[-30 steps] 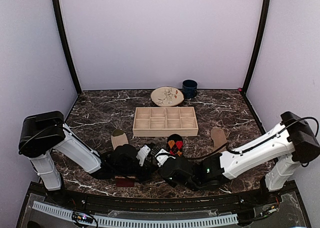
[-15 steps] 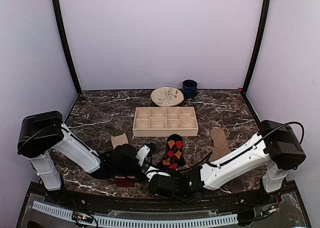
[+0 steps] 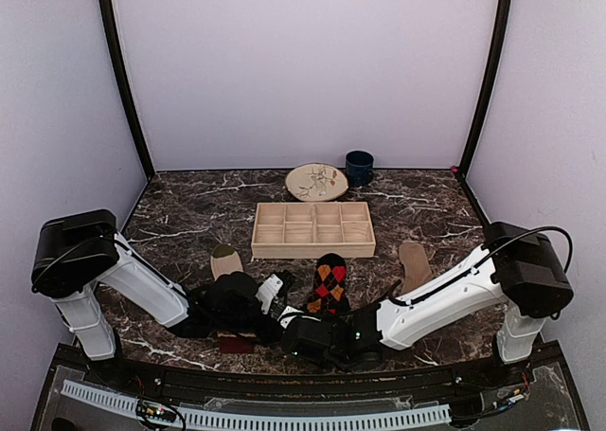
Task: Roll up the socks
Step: Roll the sock at the center of the board.
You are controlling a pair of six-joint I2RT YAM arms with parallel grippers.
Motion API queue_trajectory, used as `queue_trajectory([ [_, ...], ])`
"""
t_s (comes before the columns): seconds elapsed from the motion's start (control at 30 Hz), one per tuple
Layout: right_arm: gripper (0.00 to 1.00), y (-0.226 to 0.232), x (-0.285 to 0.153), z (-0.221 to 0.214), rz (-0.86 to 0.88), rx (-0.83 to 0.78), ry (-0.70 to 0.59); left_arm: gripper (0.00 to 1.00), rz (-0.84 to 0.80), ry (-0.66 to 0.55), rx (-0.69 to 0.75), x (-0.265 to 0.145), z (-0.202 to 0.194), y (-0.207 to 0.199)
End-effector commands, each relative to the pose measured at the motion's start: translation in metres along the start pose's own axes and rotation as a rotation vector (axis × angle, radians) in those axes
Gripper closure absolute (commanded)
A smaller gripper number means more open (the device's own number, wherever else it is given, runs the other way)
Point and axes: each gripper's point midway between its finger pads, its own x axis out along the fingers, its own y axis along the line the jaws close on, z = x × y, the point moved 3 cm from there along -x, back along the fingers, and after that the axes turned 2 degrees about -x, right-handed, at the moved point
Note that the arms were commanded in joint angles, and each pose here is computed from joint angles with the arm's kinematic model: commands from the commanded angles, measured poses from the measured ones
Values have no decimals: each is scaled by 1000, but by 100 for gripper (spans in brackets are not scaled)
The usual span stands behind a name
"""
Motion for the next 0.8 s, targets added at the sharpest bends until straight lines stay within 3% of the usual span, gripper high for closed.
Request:
queue_trajectory([
  [0.0, 51, -6, 9, -12, 14, 0, 44, 100, 113, 304, -5, -13, -79, 30],
  [0.2, 58, -4, 13, -20, 49, 9, 82, 100, 113, 299, -5, -14, -77, 30],
  [0.63, 96, -4, 17, -28, 118, 63, 132, 100, 136, 267, -9, -20, -67, 31],
  [0.77, 98, -2, 10, -18, 166, 90, 108, 76, 184, 227, -15, -26, -56, 35],
])
